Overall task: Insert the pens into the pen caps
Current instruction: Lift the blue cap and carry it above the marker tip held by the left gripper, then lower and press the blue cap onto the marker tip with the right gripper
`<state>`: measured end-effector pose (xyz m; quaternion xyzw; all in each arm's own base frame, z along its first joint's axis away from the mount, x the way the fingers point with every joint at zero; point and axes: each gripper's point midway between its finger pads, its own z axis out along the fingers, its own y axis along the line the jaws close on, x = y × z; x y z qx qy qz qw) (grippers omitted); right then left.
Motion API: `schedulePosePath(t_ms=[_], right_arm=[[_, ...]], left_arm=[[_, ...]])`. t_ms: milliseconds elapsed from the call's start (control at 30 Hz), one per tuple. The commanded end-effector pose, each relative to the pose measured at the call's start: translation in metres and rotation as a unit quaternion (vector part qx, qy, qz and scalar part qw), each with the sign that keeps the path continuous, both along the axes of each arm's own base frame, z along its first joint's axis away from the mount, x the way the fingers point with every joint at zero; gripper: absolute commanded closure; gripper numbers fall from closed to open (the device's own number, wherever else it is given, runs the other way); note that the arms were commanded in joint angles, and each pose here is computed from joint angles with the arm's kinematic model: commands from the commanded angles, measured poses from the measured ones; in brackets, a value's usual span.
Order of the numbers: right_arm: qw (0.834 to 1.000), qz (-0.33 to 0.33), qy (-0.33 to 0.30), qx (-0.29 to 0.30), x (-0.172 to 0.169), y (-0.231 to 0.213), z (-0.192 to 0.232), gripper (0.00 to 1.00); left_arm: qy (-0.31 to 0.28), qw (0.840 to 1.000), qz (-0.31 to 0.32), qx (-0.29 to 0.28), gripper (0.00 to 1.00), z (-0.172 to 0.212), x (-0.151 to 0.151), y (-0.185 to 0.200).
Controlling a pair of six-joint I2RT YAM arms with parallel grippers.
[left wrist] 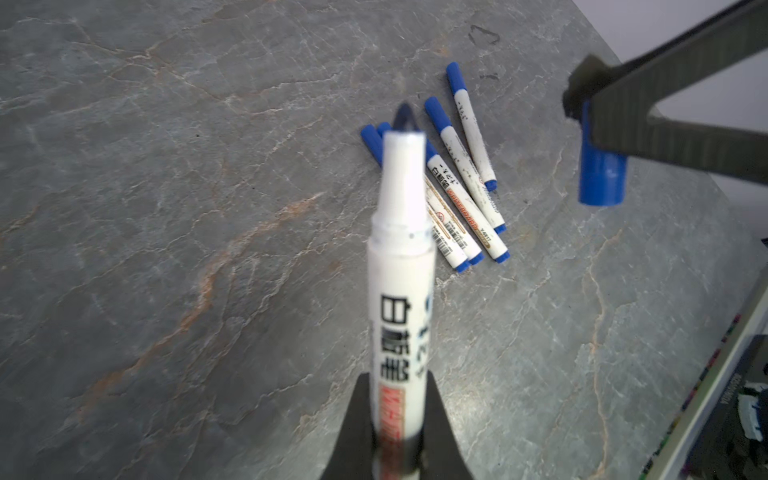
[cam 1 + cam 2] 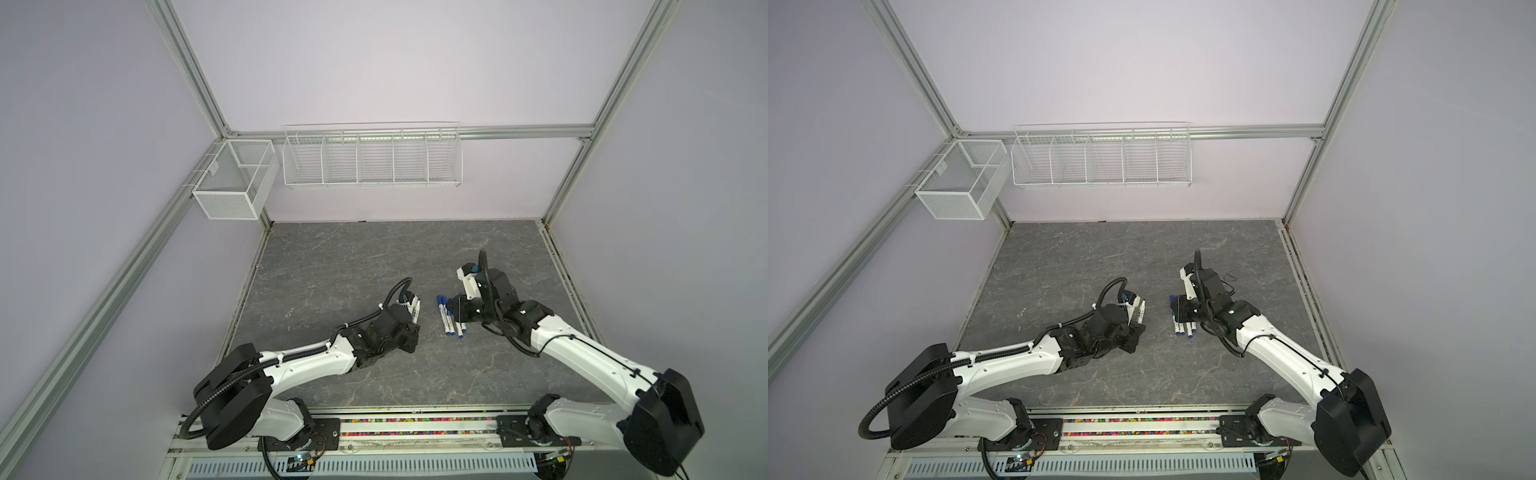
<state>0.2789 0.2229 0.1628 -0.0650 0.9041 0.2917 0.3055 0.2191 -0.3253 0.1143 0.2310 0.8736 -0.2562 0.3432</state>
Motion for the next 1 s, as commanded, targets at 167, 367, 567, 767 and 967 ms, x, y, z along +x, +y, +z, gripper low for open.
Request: schedulePosePath(t_ms=[167,367,567,767,967], right_arm=[[0.990,0.005,-0.062,0.124,0.014,0.022,0.050,0.93],[0.989,0.016,-0.063,0.135,0.016,0.029,0.052,0.93],[0.990,0.024,-0.050,0.126,0.014,0.031,0.044,0.93],[0.993,0.029,-0.049,0.101,0.008,0.025,0.037,0.93],[0.993,0.048,-0.048,0.092,0.001,0.025,0.038,0.93]], left_arm=[[-0.017,0.998,-0.064,-0.017,1.00,0.018,-0.012,-0.032],[-0.021,0.996,-0.086,-0.015,1.00,0.020,-0.018,-0.040],[-0.021,0.996,-0.090,-0.008,1.00,0.018,-0.019,-0.043],[-0.024,0.996,-0.086,-0.011,1.00,0.020,-0.019,-0.041],[-0.023,0.996,-0.084,-0.009,1.00,0.019,-0.018,-0.041]])
